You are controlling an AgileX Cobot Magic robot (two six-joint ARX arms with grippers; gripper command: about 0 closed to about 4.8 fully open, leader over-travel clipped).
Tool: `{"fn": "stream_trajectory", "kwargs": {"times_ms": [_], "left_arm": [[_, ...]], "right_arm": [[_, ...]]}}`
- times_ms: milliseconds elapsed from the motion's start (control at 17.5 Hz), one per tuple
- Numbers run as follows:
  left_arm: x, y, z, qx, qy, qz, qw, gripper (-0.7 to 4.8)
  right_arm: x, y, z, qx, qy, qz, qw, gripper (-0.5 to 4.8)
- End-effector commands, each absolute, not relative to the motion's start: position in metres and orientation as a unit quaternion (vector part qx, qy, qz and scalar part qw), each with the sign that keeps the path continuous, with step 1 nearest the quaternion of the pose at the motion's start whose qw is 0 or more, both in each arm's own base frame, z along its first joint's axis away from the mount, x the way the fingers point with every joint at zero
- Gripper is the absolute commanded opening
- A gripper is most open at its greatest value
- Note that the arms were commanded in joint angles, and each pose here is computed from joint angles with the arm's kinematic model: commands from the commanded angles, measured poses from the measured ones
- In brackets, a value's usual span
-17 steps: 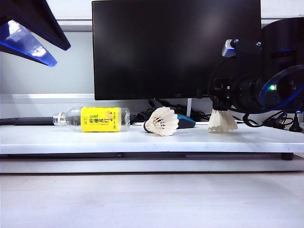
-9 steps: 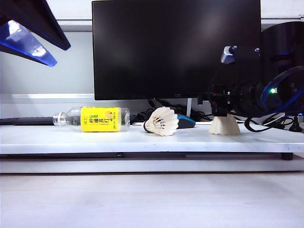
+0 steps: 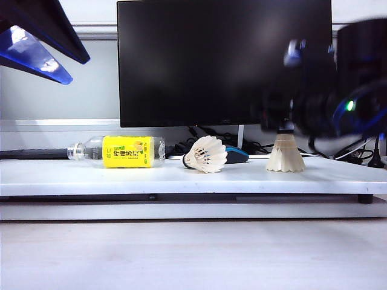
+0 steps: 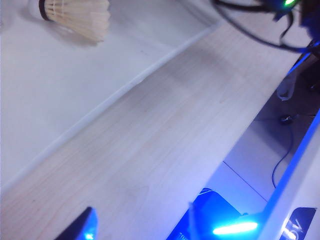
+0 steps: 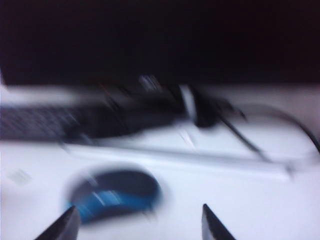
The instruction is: Stack the badminton balls on the table vertically.
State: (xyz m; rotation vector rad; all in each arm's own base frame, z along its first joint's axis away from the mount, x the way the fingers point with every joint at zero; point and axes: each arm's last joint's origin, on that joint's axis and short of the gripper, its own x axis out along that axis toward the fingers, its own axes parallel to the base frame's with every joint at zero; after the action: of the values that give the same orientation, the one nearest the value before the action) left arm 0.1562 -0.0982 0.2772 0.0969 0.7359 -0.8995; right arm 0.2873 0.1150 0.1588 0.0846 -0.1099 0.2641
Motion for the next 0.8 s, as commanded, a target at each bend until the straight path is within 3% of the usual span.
{"fn": "stream_trajectory", "kwargs": {"times_ms": [57, 229, 343, 515, 801], "left_arm": [[0.157, -0.099, 0.281, 0.046, 0.333, -0.429, 0.839, 2.47], [0.159, -0.100, 0.283, 0.046, 0.316, -0.431, 0.844, 2.47], [0.162, -0.101, 0.285, 0.045, 0.300, -0.432, 0.849, 2.47], [0.166, -0.103, 0.285, 0.039, 0.300, -0.429, 0.851, 2.47], [0.178, -0.109, 0.271, 0.002, 0.354, -0.393, 0.849, 2.47]], "right_arm": [[0.279, 0.113, 0.189, 0.039, -0.057, 0.150, 0.986, 3.07], [0.257, 0.105, 0.239, 0.011, 0.061, 0.178, 0.982, 3.06], [0.246, 0.104, 0.294, -0.006, 0.180, 0.218, 0.959, 3.06], [0.246, 0.108, 0.359, 0.003, 0.235, 0.279, 0.931, 3.06], [0.270, 0.122, 0.397, 0.016, 0.348, 0.327, 0.878, 3.06]]}}
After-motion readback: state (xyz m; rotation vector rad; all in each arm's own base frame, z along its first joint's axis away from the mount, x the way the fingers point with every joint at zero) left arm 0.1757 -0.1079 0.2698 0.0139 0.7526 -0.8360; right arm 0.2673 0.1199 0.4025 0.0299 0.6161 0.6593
